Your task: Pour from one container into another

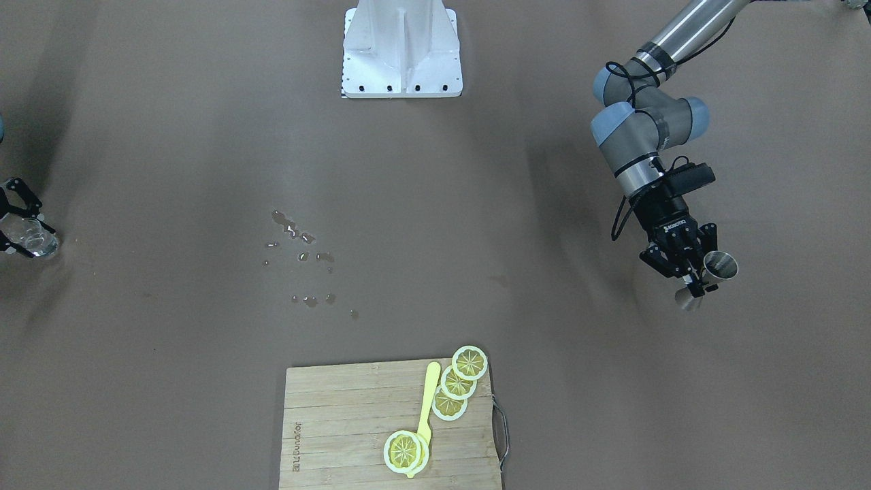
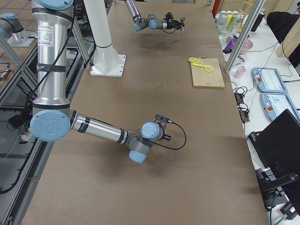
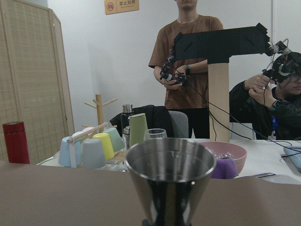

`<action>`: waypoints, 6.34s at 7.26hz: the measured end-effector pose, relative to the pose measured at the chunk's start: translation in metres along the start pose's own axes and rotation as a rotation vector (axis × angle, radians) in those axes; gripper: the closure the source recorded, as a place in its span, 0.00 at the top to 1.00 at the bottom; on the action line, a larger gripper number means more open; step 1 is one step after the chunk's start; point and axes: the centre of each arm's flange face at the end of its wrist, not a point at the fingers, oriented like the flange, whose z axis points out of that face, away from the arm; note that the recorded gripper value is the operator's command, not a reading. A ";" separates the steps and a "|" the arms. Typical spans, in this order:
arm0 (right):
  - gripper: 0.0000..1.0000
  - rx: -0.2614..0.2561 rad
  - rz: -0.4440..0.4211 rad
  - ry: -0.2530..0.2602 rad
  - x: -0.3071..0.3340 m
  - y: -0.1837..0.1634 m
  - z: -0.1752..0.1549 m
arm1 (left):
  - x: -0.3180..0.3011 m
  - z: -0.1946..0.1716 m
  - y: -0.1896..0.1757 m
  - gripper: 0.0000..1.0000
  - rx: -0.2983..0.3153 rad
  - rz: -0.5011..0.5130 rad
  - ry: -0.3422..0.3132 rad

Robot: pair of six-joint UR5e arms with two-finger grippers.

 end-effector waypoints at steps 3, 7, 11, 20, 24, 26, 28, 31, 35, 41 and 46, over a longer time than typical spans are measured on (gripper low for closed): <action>0.00 -0.002 0.039 0.003 0.000 0.001 0.000 | -0.004 0.008 0.015 0.00 0.039 -0.055 -0.100; 0.99 -0.005 0.083 0.041 0.004 0.000 0.000 | -0.001 -0.002 0.025 0.00 -0.068 -0.093 -0.121; 1.00 0.035 0.085 0.068 0.000 0.015 -0.001 | 0.010 -0.027 0.031 0.00 -0.178 -0.102 -0.105; 1.00 0.061 0.144 0.007 -0.017 0.040 -0.027 | 0.012 -0.035 0.031 0.66 -0.209 -0.018 -0.090; 1.00 0.052 0.233 0.010 -0.017 0.063 -0.063 | 0.013 -0.037 0.032 0.98 -0.206 -0.019 -0.085; 1.00 -0.014 0.359 -0.012 -0.027 0.072 -0.076 | 0.013 -0.039 0.027 0.98 -0.204 -0.027 -0.079; 1.00 -0.101 0.486 -0.038 -0.028 0.071 -0.081 | 0.004 -0.045 0.010 0.98 -0.200 -0.016 -0.068; 1.00 -0.210 0.646 -0.028 -0.023 0.058 -0.094 | 0.001 -0.057 -0.017 0.98 -0.202 -0.010 -0.041; 1.00 -0.444 0.957 0.097 0.008 0.022 -0.136 | -0.002 -0.073 -0.069 0.98 -0.219 0.076 0.010; 1.00 -0.572 1.221 0.179 0.021 0.006 -0.199 | 0.019 -0.108 -0.130 0.98 -0.521 0.358 0.246; 1.00 -0.551 1.238 0.204 0.015 0.010 -0.215 | 0.030 -0.110 -0.141 0.96 -0.783 0.764 0.664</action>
